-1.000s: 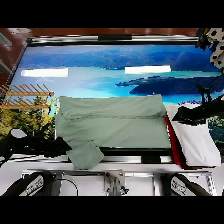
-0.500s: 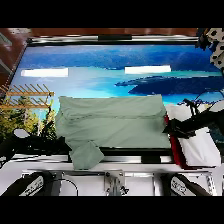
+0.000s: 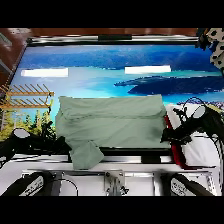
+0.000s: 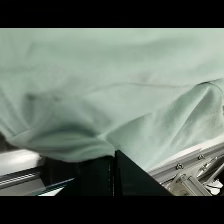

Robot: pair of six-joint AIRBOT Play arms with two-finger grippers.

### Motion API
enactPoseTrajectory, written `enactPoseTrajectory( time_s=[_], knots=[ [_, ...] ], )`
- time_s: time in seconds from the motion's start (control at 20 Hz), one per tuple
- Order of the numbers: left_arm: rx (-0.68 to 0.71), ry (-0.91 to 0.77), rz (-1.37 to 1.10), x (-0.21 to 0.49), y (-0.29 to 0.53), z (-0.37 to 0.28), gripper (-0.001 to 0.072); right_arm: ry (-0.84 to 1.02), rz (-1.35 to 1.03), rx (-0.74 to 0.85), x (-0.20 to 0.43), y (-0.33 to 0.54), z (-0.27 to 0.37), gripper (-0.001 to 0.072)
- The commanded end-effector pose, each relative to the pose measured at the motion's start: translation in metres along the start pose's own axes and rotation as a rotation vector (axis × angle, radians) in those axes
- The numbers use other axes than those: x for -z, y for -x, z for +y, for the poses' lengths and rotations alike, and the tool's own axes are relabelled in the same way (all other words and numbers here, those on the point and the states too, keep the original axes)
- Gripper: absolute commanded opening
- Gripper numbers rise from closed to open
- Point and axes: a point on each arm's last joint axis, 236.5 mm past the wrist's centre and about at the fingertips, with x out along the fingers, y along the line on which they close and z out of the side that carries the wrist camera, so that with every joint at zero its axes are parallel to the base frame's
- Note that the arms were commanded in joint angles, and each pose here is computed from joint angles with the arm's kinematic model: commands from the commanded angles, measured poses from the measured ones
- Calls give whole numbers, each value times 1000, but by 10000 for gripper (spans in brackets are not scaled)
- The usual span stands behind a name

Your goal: Fold the shirts.

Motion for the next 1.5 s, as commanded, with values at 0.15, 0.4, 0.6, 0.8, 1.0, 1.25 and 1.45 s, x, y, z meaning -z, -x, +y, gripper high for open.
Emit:
enactPoseTrajectory(
  time_s=[0.15, 0.4, 0.6, 0.8, 1.0, 1.25, 1.45],
  knots=[
    [-3, -1, -10, -2, 0, 1, 30, -14, 52, 38, 3, -13, -8, 618],
    [-3, -2, -10, -2, 0, 1, 30, -34, 85, 23, 3, -24, -8, 618],
    [-3, -5, -10, -3, 0, 1, 30, -78, 104, -2, -1, -36, -5, 613],
    [-1, -44, -51, -18, 11, -9, 30, -86, 78, 11, -8, -37, -9, 100],
    [4, -151, -145, -52, 40, -34, 30, 1, 30, -74, -23, -22, 13, 72],
    [13, -275, -265, -88, 86, -74, 30, 89, -216, -115, -67, 49, 43, 71],
    [15, -245, -469, -139, 137, -92, 28, 123, -417, -43, -109, 114, 44, 71]
  ],
)
